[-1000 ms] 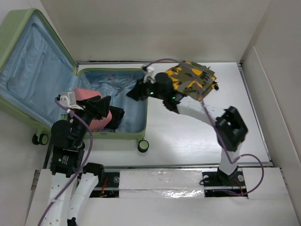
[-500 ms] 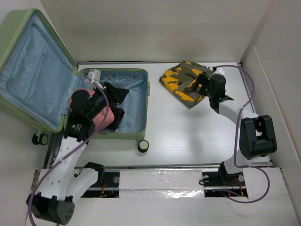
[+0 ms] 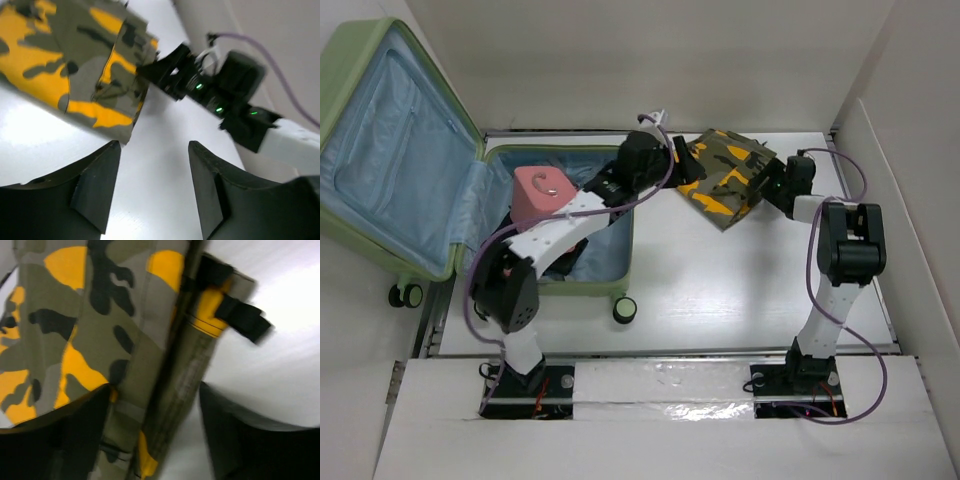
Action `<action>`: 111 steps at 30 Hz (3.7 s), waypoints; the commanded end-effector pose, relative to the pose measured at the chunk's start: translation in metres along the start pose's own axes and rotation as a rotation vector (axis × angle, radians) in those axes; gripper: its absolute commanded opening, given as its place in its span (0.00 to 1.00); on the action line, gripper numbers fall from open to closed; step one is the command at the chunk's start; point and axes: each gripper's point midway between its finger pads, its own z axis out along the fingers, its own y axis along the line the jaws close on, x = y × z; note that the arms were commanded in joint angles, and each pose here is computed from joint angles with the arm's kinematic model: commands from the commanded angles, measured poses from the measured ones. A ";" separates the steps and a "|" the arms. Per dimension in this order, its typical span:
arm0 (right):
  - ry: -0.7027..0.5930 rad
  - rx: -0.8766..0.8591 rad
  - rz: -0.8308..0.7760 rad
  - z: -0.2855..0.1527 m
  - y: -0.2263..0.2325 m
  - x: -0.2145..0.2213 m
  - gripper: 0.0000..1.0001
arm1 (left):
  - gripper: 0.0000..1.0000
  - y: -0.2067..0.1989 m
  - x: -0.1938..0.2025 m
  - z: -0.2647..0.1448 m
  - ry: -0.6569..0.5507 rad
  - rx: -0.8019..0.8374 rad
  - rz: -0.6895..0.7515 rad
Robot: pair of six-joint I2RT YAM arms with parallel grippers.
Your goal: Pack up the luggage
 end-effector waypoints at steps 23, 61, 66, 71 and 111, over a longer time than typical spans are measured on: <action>-0.053 -0.268 0.241 -0.100 -0.008 0.058 0.08 | 0.78 0.108 0.125 0.108 0.113 -0.353 -0.196; -0.359 -0.586 -0.265 -0.304 0.102 -0.021 0.74 | 0.00 0.064 0.101 0.145 0.059 -0.186 -0.025; -0.351 -0.583 -0.253 -0.296 0.101 -0.015 0.74 | 0.00 0.008 -0.006 0.092 -0.019 -0.121 0.195; -0.333 -0.589 -0.252 -0.285 0.097 -0.002 0.74 | 0.00 0.018 -0.121 -0.001 -0.185 -0.173 0.226; -0.289 -0.667 -0.286 -0.286 0.098 0.017 0.75 | 0.00 0.304 0.033 -0.301 -0.306 -0.769 -0.358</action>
